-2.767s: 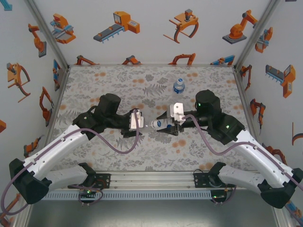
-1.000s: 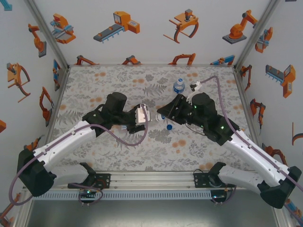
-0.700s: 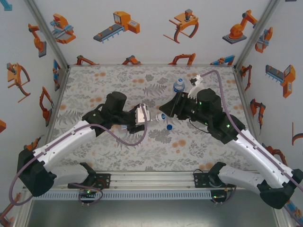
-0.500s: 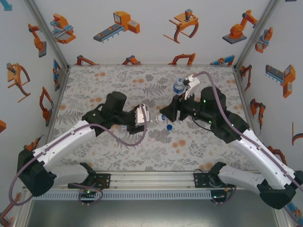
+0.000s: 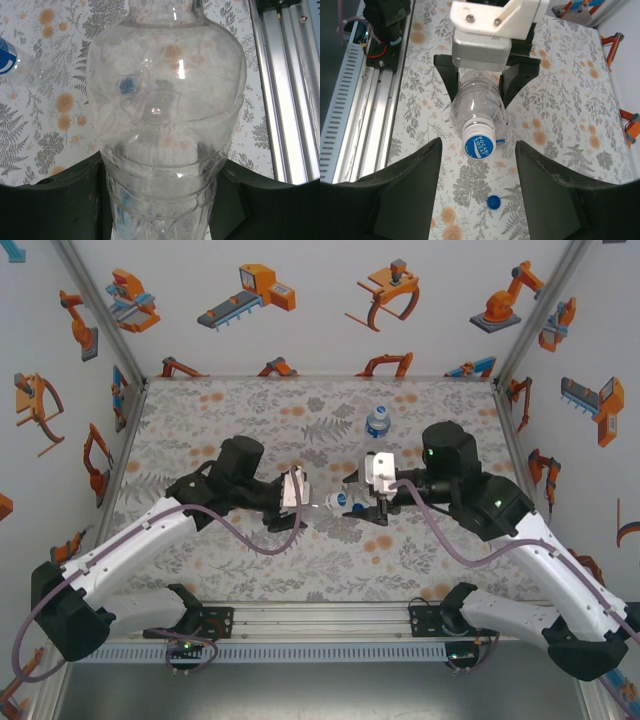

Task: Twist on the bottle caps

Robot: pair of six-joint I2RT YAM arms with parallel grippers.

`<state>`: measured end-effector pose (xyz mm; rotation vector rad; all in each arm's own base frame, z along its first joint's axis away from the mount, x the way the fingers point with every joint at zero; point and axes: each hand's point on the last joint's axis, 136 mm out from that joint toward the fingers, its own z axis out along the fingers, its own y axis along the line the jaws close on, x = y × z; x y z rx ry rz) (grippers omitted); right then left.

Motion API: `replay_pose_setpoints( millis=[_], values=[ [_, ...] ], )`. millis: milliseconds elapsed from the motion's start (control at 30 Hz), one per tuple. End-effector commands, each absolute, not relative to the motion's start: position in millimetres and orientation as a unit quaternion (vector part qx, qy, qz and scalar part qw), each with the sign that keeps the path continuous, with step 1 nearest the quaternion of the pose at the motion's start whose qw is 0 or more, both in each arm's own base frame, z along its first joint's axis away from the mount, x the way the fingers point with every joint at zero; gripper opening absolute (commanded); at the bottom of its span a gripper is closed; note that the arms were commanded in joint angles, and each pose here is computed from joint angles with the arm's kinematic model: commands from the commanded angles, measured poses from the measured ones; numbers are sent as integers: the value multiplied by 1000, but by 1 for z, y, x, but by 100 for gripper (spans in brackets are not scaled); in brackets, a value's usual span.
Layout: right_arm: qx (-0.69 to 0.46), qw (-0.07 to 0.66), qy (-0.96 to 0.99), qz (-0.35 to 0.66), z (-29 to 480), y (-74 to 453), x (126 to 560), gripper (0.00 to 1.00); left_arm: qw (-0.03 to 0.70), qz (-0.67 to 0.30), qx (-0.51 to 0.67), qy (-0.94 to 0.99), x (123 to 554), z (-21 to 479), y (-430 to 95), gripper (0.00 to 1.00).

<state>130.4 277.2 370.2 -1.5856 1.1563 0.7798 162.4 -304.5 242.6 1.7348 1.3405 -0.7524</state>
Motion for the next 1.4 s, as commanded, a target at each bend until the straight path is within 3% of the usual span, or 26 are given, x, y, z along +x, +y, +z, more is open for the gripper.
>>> replay_pose_setpoints(
  millis=[0,300,633,900,1033,1167,1367],
  values=[
    [-678,495,442,316,359,280,126,56,407,-311,692,509,153,257,-305,0],
    [-657,517,452,310,356,287,136,45,404,-311,692,510,153,255,-306,0],
    [-649,511,462,321,354,290,138,42,400,-311,692,513,154,252,-307,0],
    [-568,475,558,375,345,295,151,16,399,-307,691,518,159,249,-310,0],
    [-432,443,675,402,328,293,179,0,410,-295,684,527,169,247,-313,0],
    [-191,379,818,388,297,272,221,0,430,-281,672,533,181,247,-317,0],
    [116,265,863,415,261,251,236,0,442,-277,666,534,191,247,-324,0]
  ],
)
